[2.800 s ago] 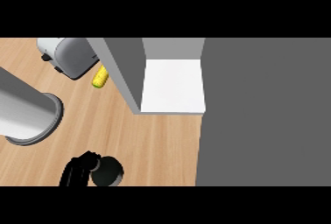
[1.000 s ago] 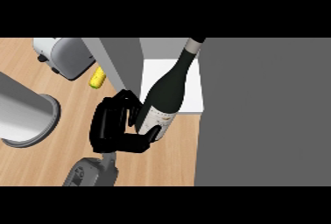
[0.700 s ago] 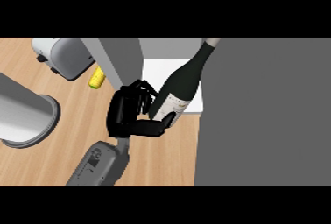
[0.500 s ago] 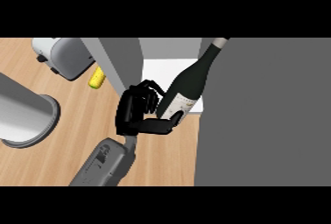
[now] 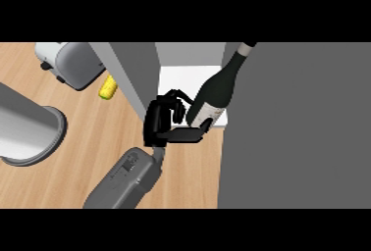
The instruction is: Pick up the wine, place it into the cabinet and close the cabinet
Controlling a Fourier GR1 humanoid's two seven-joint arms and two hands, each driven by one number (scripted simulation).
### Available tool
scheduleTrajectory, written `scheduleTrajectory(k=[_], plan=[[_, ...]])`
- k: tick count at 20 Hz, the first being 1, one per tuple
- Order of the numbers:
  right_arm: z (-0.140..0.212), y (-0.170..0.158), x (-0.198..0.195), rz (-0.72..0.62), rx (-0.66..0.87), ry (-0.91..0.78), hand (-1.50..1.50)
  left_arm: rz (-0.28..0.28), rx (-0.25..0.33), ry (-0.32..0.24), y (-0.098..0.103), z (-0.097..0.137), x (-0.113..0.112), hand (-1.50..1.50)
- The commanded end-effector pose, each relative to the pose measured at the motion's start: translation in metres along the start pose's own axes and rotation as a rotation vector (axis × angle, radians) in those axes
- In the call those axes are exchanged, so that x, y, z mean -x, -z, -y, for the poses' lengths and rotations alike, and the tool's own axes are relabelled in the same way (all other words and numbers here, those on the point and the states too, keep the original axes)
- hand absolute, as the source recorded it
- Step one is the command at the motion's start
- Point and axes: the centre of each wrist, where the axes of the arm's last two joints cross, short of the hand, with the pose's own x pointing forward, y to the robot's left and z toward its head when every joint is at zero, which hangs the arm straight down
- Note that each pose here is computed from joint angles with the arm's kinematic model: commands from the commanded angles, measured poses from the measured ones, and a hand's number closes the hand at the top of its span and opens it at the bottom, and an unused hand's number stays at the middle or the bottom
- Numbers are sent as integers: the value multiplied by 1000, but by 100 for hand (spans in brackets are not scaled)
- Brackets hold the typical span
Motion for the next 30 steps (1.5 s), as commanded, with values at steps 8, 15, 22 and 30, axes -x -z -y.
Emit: scheduleTrajectory(k=[8, 15, 22, 30], plan=[[8, -2, -21, 8, 17, 1, -150, -75, -33, 13, -21, -22, 36, 150], [-1, -5, -2, 7, -2, 21, -150, -71, -94, -102, -3, -30, 56, 150], [-3, 1, 5, -9, 1, 11, -150, -87, -74, -105, 18, -19, 52, 150], [16, -2, -10, 2, -13, 10, -150, -75, -36, -141, 39, -17, 44, 150]])
